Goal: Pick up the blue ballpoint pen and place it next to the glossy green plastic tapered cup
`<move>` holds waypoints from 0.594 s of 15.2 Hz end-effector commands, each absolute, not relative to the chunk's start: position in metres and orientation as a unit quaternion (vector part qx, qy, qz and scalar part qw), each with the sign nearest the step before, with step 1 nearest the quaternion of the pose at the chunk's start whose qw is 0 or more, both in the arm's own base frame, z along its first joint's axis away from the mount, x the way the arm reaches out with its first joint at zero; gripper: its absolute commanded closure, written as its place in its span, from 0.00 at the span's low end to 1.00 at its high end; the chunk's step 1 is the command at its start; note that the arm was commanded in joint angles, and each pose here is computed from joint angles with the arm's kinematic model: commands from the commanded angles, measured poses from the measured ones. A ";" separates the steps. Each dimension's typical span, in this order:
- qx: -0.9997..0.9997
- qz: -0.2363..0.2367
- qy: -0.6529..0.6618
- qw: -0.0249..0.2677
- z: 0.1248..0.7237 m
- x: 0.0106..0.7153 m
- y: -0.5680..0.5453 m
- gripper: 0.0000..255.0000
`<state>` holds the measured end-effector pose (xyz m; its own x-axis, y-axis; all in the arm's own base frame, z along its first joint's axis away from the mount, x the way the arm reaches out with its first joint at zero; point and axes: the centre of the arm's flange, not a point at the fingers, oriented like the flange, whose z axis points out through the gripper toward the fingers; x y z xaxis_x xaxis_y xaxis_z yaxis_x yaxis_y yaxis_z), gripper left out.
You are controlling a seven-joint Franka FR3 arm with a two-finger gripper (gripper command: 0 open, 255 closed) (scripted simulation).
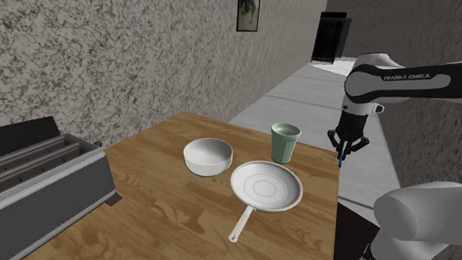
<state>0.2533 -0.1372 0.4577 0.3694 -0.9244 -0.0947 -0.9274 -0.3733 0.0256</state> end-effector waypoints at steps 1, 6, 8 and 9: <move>-0.827 0.046 0.560 0.016 0.447 0.253 -0.137 1.00; -0.827 0.046 0.560 0.016 0.421 0.253 -0.137 1.00; -0.827 0.046 0.560 0.016 0.410 0.253 -0.137 1.00; -0.827 0.046 0.560 0.016 0.405 0.253 -0.137 1.00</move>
<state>0.2535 -0.1368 0.4108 0.3696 -0.9244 -0.0948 -0.9273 -0.3734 0.0257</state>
